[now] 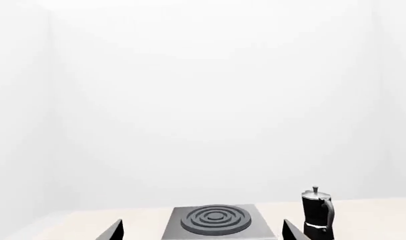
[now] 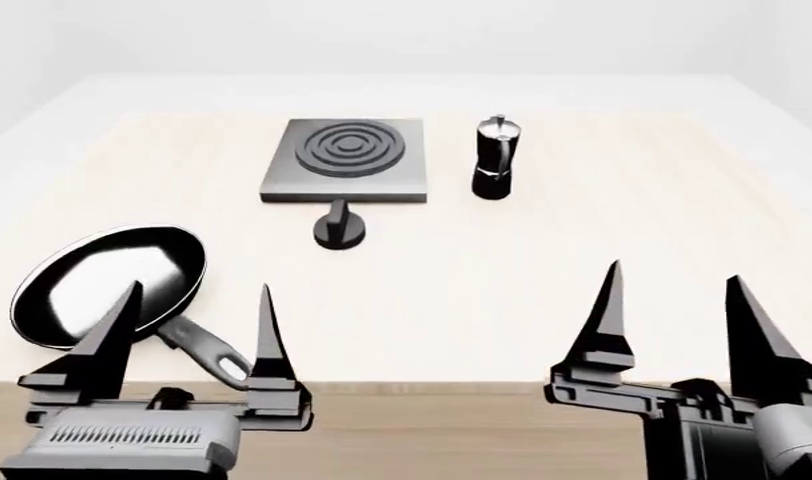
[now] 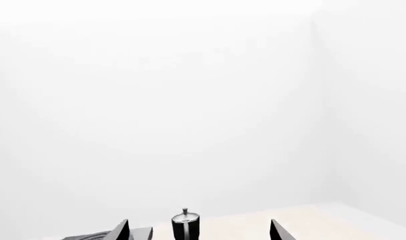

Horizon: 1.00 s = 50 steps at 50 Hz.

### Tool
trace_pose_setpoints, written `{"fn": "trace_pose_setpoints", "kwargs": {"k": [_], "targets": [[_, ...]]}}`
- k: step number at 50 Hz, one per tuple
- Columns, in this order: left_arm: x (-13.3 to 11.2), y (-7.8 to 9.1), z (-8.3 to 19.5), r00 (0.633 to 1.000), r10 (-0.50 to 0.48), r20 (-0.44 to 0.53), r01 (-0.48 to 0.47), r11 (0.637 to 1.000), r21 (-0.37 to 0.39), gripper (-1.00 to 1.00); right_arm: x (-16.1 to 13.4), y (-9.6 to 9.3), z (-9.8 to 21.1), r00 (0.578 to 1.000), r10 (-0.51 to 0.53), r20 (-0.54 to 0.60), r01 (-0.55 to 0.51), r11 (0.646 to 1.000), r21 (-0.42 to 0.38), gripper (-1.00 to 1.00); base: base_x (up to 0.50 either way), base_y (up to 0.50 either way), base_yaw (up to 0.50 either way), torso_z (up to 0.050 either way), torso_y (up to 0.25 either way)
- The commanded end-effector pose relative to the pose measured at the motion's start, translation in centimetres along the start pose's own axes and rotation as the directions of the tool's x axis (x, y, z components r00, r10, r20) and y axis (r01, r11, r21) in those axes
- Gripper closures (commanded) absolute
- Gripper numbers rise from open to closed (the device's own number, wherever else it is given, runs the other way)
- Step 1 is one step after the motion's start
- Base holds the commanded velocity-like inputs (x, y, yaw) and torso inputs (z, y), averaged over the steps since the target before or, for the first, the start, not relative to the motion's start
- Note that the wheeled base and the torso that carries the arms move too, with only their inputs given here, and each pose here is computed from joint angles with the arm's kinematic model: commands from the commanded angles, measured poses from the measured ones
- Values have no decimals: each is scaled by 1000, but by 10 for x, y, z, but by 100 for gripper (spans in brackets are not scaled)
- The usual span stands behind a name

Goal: Turn on the stove and put the moka pot on it.

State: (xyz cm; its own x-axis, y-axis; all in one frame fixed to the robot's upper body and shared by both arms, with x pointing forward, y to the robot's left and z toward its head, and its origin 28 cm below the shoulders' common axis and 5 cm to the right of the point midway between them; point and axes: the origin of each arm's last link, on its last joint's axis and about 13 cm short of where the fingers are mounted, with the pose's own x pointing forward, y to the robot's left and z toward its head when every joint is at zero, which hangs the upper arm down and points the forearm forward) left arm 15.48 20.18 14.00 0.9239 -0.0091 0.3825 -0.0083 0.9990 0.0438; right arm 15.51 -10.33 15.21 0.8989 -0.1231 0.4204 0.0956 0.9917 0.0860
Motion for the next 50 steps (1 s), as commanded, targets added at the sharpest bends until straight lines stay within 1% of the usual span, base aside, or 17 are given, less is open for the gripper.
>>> {"fn": "trace_pose_setpoints", "kwargs": {"k": [1, 22, 45, 46, 47, 48, 50], "targets": [[-1, 1, 4, 1000, -12, 8, 12, 1000, 0, -100, 0, -3, 3, 1000, -5, 24, 6, 1000, -9, -100, 500, 0, 0, 0, 0], [-3, -1, 6, 1000, -22, 14, 22, 1000, -9, -100, 0, -3, 5, 999, -19, 28, 19, 1000, 17, -100, 500, 0, 0, 0, 0], [-1, 0, 4, 1000, -5, 0, 5, 1000, -7, -100, 0, -3, 4, 1000, -18, 23, 18, 999, 31, -100, 500, 0, 0, 0, 1], [-1, 0, 4, 1000, -1, -5, 0, 999, -32, -100, 0, -3, 4, 1000, -18, 25, 18, 999, 32, -100, 500, 0, 0, 0, 0], [-2, 0, 5, 999, -43, -9, 42, 996, -77, -100, 0, -3, 4, 999, -17, 27, 16, 999, 34, -100, 500, 0, 0, 0, 0], [-1, 0, 4, 1000, 1, -11, -1, 1000, -17, -100, 0, -3, 4, 999, -20, 32, 19, 999, 35, -100, 117, 0, 0, 50, 0], [0, 1, 4, 1000, -9, -9, 8, 999, -38, -100, -1, -3, 5, 999, -18, 41, 17, 999, 37, -100, 0, 0, 0, 50, 0]]}}
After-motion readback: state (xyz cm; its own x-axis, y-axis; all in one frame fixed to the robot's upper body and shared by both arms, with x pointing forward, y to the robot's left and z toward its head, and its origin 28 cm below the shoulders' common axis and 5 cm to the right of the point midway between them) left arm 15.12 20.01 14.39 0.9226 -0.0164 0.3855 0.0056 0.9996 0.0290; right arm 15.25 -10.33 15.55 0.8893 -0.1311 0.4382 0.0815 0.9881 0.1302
